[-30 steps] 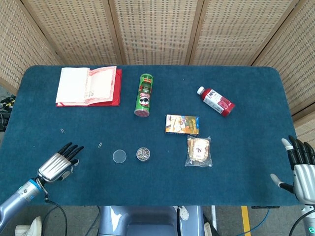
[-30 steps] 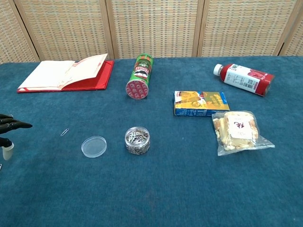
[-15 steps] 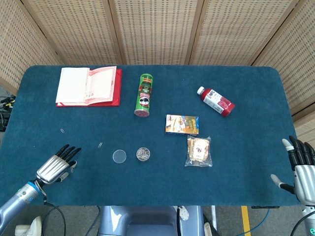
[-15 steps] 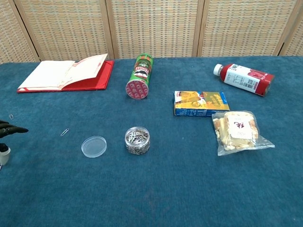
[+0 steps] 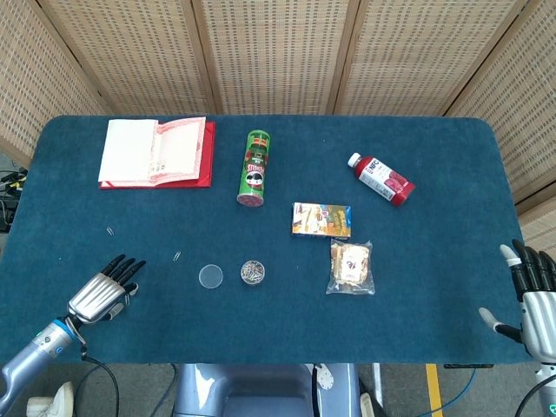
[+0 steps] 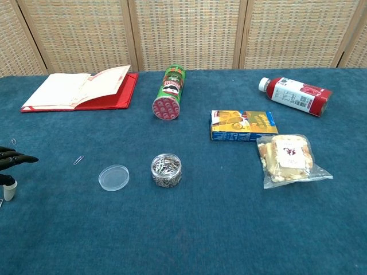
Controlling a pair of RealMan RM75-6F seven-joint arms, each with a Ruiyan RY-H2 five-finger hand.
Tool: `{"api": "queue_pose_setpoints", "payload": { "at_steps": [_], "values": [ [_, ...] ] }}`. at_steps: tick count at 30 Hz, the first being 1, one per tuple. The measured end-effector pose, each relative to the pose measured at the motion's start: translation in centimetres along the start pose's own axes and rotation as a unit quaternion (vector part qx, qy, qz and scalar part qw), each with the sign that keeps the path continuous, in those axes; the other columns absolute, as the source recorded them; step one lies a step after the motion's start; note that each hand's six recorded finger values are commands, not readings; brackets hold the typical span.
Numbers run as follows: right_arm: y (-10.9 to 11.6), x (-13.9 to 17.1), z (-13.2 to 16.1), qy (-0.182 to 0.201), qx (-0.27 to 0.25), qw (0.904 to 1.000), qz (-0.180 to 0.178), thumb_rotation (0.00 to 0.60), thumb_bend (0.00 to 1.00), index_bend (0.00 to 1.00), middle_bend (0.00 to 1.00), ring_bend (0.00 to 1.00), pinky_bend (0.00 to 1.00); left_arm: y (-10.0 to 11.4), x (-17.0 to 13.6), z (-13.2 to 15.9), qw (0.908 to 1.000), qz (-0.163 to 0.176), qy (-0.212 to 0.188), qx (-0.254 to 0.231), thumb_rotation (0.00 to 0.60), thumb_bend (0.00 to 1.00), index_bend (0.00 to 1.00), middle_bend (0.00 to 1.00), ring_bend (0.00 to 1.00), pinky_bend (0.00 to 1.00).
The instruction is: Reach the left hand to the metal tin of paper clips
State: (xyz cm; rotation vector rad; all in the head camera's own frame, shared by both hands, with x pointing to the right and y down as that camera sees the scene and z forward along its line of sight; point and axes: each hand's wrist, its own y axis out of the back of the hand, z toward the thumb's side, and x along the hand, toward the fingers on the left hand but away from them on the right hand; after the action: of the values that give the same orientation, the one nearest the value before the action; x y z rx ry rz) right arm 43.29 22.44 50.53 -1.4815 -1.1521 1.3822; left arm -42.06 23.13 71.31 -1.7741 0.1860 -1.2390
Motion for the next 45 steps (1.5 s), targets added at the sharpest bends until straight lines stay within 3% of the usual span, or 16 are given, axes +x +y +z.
{"api": "queue_pose_setpoints", "payload": {
  "at_steps": [3,9,15,45],
  "values": [
    [0.03,0.02,0.01,0.001,-0.001,1.0,0.0,0.6,0.0,0.0,0.0,0.0,0.0,-0.31,0.04,0.06,1.0,-0.003,0.003,-0.003,0.6,0.36,0.48,0.0,0.0,0.0],
    [0.04,-0.02,-0.03,0.0,-0.002,1.0,0.0,0.6,0.0,0.0,0.0,0.0,0.0,-0.64,0.08,0.02,0.9999,-0.001,0.009,-0.013,0.6,0.36,0.65,0.0,0.0,0.0],
    [0.04,-0.05,-0.02,0.001,-0.003,1.0,0.0,0.6,0.0,0.0,0.0,0.0,0.0,-0.7,0.15,-0.01,0.9998,0.006,0.013,-0.017,0.6,0.36,0.71,0.0,0.0,0.0],
    [0.15,-0.02,-0.06,0.002,-0.006,1.0,0.0,0.6,0.0,0.0,0.0,0.0,0.0,-0.38,0.72,0.44,0.9994,0.027,0.013,-0.015,0.6,0.46,0.77,0.0,0.0,0.0]
  ]
}}
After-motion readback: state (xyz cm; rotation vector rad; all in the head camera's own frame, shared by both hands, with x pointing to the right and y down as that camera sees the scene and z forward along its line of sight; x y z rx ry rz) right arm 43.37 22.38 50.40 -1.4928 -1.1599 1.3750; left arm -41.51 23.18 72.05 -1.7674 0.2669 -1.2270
